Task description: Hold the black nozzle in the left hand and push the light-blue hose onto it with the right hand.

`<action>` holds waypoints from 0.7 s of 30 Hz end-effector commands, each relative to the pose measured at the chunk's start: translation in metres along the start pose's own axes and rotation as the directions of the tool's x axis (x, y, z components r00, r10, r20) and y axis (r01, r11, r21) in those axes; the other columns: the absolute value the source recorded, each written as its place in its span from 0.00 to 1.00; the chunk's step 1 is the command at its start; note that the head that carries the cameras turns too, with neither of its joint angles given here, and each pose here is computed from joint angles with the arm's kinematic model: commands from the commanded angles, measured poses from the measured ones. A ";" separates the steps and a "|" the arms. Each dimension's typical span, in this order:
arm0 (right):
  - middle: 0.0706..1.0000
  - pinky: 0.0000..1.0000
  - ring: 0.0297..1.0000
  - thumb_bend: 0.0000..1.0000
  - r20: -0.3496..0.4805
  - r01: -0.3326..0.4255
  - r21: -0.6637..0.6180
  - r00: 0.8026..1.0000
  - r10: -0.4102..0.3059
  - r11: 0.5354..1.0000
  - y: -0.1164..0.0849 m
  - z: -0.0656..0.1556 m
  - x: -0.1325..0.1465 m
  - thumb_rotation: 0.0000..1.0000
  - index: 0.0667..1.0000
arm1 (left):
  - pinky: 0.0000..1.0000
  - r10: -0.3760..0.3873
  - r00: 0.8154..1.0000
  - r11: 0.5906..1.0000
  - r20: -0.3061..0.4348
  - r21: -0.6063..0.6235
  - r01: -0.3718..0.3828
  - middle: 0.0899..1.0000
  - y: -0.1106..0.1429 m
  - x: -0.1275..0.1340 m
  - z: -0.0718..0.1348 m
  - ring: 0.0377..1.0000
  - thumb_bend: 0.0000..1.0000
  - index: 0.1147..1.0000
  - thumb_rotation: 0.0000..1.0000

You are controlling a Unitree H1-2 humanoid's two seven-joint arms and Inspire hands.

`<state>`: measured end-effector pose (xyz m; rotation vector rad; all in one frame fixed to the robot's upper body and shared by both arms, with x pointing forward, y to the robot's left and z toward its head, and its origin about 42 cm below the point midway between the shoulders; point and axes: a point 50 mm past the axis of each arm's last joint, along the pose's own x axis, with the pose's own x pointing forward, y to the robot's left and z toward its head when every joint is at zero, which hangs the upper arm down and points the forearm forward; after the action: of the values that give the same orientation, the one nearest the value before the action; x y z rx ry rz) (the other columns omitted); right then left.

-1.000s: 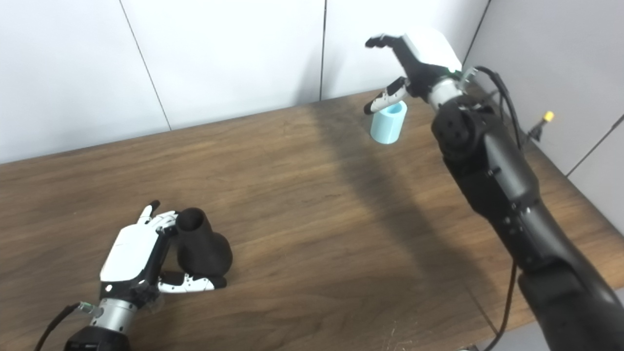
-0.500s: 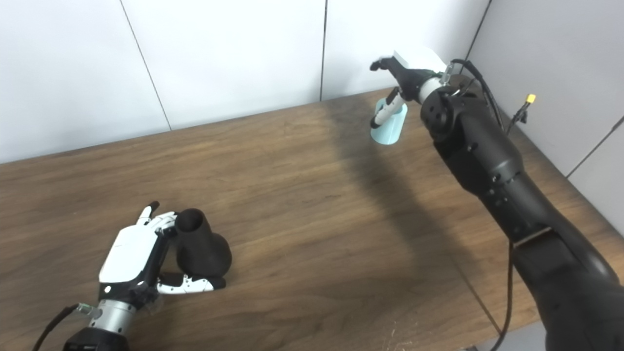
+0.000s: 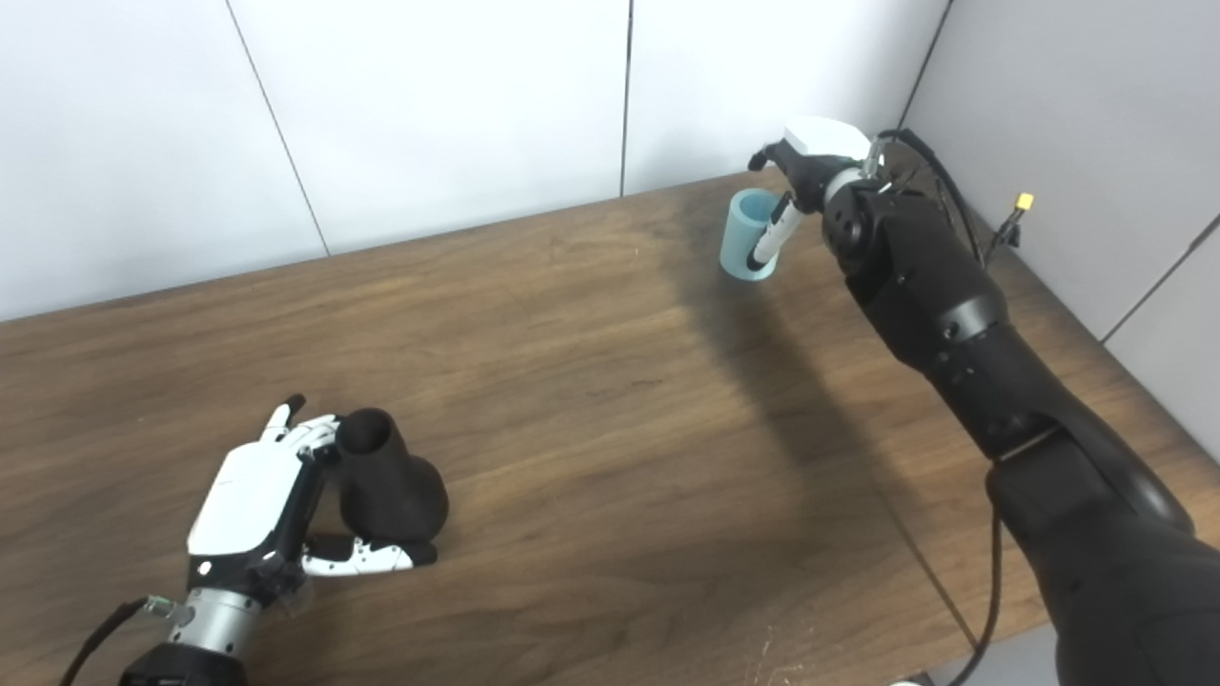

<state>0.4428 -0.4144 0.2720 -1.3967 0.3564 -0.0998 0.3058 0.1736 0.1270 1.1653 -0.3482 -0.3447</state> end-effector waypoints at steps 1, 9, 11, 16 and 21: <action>0.87 0.68 0.83 0.91 0.035 0.106 0.005 0.994 -0.107 0.994 -0.036 0.006 0.003 0.15 0.81 | 1.00 -0.053 0.998 0.998 -0.038 0.025 0.054 0.72 -0.007 -0.009 -0.012 0.82 0.52 0.42 0.05; 0.85 0.66 0.80 0.91 0.045 0.102 0.055 0.993 -0.105 0.993 -0.025 0.002 0.008 0.12 0.82 | 1.00 -0.047 0.998 0.998 -0.035 0.031 0.048 0.71 -0.007 -0.009 -0.011 0.81 0.52 0.42 0.05; 0.84 0.66 0.79 0.91 0.048 0.110 0.061 0.992 -0.113 0.992 -0.024 0.000 0.008 0.10 0.81 | 1.00 -0.047 0.998 0.998 -0.035 0.031 0.048 0.71 -0.007 -0.009 -0.011 0.81 0.52 0.42 0.05; 0.79 0.65 0.74 0.89 0.076 0.140 0.078 0.986 -0.146 0.987 -0.023 -0.001 0.004 0.06 0.78 | 1.00 -0.056 0.998 0.998 -0.038 0.021 0.057 0.72 -0.008 -0.009 -0.010 0.82 0.52 0.42 0.05; 0.76 0.66 0.72 0.88 0.103 0.155 0.091 0.981 -0.164 0.984 -0.024 0.000 0.003 0.04 0.77 | 1.00 -0.066 0.997 0.997 -0.037 0.030 0.067 0.73 -0.007 -0.009 -0.007 0.82 0.52 0.42 0.05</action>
<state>0.4448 -0.4155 0.2629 -1.3330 0.2454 -0.1055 0.3056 0.1739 0.1275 1.1685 -0.3464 -0.3434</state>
